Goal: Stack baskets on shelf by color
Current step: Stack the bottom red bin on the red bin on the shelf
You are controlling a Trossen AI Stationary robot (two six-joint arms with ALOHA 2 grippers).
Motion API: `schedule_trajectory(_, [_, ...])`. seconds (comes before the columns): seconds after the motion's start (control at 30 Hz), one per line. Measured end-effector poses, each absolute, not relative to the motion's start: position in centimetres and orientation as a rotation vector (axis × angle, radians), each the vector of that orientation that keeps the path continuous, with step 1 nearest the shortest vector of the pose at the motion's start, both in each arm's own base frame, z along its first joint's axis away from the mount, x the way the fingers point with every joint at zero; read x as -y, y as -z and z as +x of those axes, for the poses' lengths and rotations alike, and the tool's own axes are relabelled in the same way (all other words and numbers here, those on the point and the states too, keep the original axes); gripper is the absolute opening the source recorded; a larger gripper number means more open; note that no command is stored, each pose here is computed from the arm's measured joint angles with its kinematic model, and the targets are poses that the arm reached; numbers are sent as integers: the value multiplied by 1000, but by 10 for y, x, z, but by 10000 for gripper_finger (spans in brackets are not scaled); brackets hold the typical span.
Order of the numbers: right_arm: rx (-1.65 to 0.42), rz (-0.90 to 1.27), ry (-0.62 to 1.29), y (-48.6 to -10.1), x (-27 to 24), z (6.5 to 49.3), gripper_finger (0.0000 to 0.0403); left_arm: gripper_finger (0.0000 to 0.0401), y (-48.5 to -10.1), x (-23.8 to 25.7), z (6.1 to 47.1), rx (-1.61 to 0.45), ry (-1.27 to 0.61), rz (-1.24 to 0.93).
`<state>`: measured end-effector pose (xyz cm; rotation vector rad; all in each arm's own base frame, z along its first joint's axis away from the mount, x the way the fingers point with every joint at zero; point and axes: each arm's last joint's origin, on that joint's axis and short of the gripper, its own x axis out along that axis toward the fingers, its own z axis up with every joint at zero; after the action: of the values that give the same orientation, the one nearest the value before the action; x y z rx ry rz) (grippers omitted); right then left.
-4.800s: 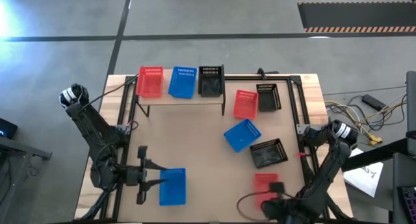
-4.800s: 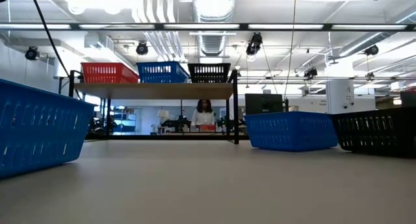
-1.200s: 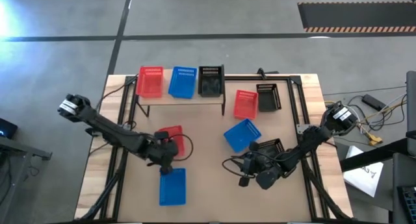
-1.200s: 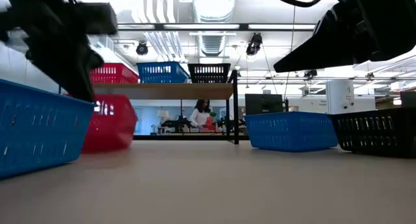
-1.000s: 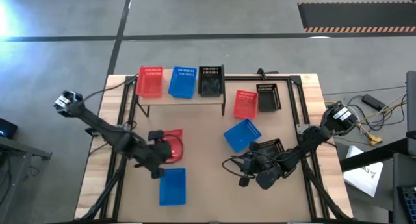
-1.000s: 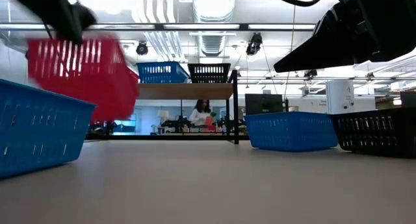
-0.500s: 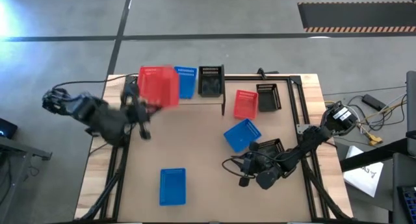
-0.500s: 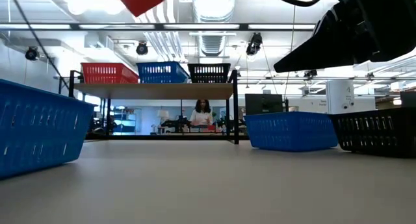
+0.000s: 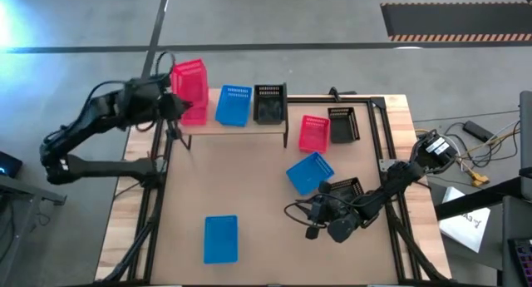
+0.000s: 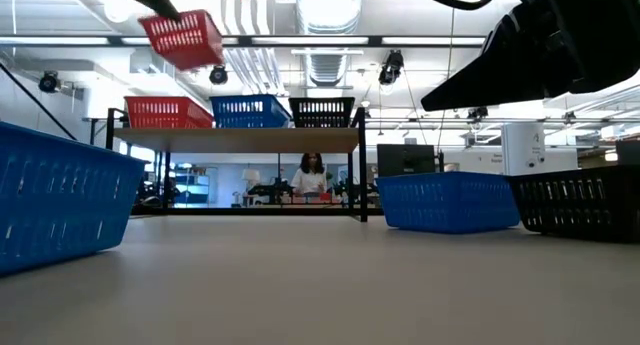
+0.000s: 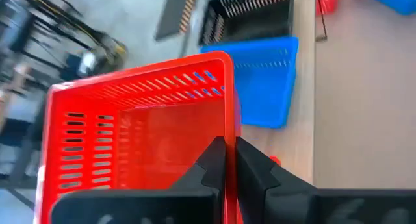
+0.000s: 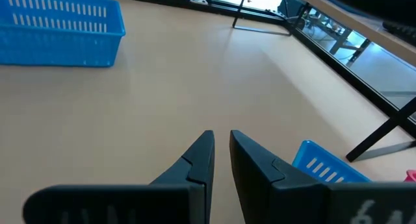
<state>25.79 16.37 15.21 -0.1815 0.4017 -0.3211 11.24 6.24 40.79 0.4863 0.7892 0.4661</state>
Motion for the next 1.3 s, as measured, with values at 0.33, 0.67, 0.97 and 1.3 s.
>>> schedule_trajectory(0.33, [-398, -164, 324, -152, -164, 258, 43, 0, -377, -104, 128, -1125, -360, 432])
schedule_trajectory(0.67, [-406, -163, 327, -148, -164, 258, 43, 0, -376, -97, 124, -1119, -255, 391])
schedule_trajectory(0.97, [-393, -150, 326, -149, -165, 259, 43, 0, -366, -102, 129, -1174, -261, 385])
schedule_trajectory(1.3, [-392, -150, 325, -149, -165, 259, 43, 55, -352, -107, 132, -1223, -321, 346])
